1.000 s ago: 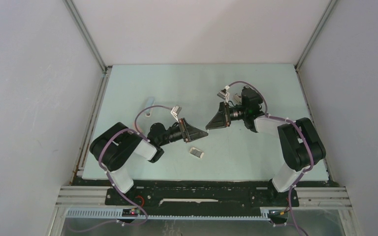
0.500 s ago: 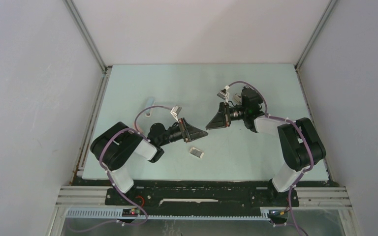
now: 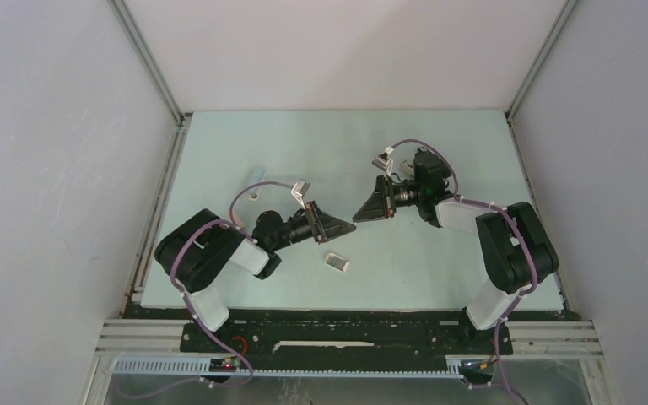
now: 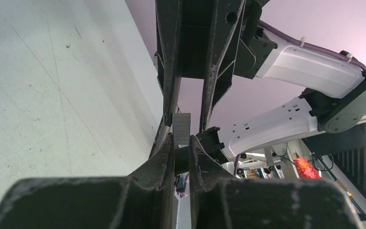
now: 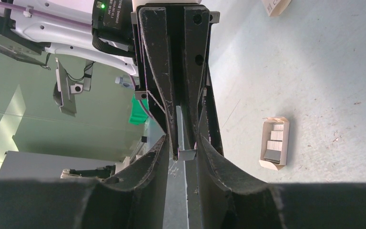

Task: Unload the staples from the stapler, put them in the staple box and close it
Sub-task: Pick up the staple from the center of the board.

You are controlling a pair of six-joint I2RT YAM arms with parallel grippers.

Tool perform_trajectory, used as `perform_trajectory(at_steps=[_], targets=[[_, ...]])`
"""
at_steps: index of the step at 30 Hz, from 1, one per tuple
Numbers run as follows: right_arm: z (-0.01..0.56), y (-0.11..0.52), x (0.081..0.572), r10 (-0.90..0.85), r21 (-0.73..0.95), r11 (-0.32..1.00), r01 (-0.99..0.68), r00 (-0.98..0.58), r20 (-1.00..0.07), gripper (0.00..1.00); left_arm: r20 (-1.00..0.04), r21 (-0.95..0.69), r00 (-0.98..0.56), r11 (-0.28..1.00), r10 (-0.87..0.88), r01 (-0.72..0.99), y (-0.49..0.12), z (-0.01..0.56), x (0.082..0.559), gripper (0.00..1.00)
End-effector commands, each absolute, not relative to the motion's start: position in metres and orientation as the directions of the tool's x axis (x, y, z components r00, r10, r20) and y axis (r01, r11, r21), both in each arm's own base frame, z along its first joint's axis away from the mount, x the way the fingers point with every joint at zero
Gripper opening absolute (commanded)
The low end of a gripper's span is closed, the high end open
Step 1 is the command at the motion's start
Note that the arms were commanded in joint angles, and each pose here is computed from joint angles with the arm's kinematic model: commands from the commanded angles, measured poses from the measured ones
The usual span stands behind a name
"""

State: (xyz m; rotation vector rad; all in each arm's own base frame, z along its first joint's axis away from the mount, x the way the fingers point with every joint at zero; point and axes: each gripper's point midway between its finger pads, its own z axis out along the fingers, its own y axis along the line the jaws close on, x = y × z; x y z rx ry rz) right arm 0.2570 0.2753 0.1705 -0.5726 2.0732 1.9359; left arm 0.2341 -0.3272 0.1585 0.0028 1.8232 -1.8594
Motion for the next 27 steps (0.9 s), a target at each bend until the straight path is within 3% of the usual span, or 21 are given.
perform_trajectory(at_steps=[1,14,22,27], targets=[[0.185,0.277,0.253,-0.122,0.868,0.010,-0.496,-0.862,-0.491,0.33,-0.379,-0.914,-0.840,0.018,-0.389,0.405,-0.325,0.171,0.236,0.15],[0.186,0.276,0.256,-0.111,0.872,0.017,-0.489,-0.868,-0.484,0.18,-0.381,-0.914,-0.844,0.013,-0.377,0.406,-0.324,0.171,0.232,0.20],[0.188,0.275,0.257,-0.104,0.871,0.017,-0.491,-0.867,-0.486,0.17,-0.395,-0.908,-0.846,0.015,-0.359,0.418,-0.322,0.170,0.225,0.47],[0.191,0.272,0.260,-0.089,0.863,0.026,-0.504,-0.861,-0.501,0.17,-0.412,-0.902,-0.837,0.032,-0.360,0.430,-0.317,0.166,0.219,0.53]])
